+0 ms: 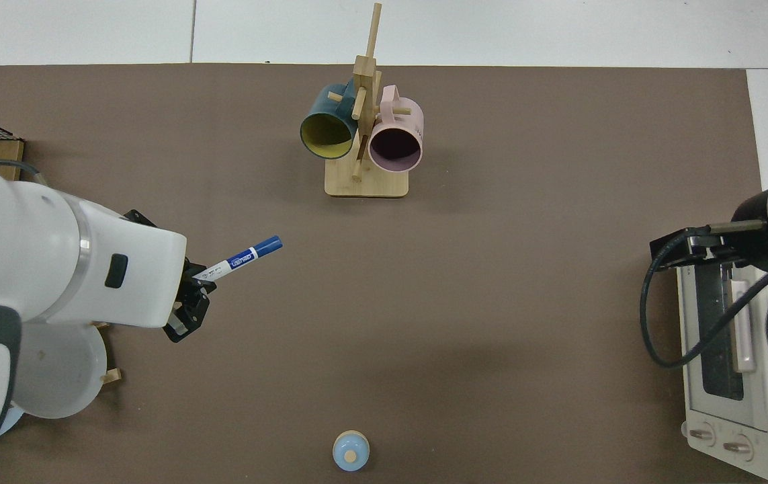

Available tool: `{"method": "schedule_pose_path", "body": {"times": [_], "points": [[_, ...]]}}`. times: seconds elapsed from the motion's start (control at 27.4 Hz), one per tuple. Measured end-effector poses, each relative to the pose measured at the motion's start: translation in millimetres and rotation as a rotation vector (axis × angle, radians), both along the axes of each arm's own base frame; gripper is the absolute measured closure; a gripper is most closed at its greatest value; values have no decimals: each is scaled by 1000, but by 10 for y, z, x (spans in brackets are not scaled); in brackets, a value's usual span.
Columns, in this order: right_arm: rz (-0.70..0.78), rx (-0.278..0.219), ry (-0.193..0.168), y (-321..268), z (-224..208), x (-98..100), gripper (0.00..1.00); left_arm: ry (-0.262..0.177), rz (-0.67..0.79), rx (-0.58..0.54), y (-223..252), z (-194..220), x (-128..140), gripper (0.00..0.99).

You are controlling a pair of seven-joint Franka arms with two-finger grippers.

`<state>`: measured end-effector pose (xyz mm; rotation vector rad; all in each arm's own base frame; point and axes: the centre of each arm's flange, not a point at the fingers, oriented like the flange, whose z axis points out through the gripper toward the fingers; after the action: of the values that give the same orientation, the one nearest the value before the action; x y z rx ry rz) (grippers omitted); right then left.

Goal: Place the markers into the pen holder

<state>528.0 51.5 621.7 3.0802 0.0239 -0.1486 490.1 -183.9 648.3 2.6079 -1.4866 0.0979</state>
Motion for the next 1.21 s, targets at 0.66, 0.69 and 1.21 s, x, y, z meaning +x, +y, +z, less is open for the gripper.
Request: {"method": "schedule_pose_path", "body": {"times": [0.66,0.69,1.21], "points": [[-1,0,-2,-5,4,2,0,1,10,2,45,-1,15,828],[-1,0,-2,-4,4,2,0,1,10,2,47,-1,15,828],[0,0,-3,0,4,2,0,-1,27,11,141,-2,47,828]]}}
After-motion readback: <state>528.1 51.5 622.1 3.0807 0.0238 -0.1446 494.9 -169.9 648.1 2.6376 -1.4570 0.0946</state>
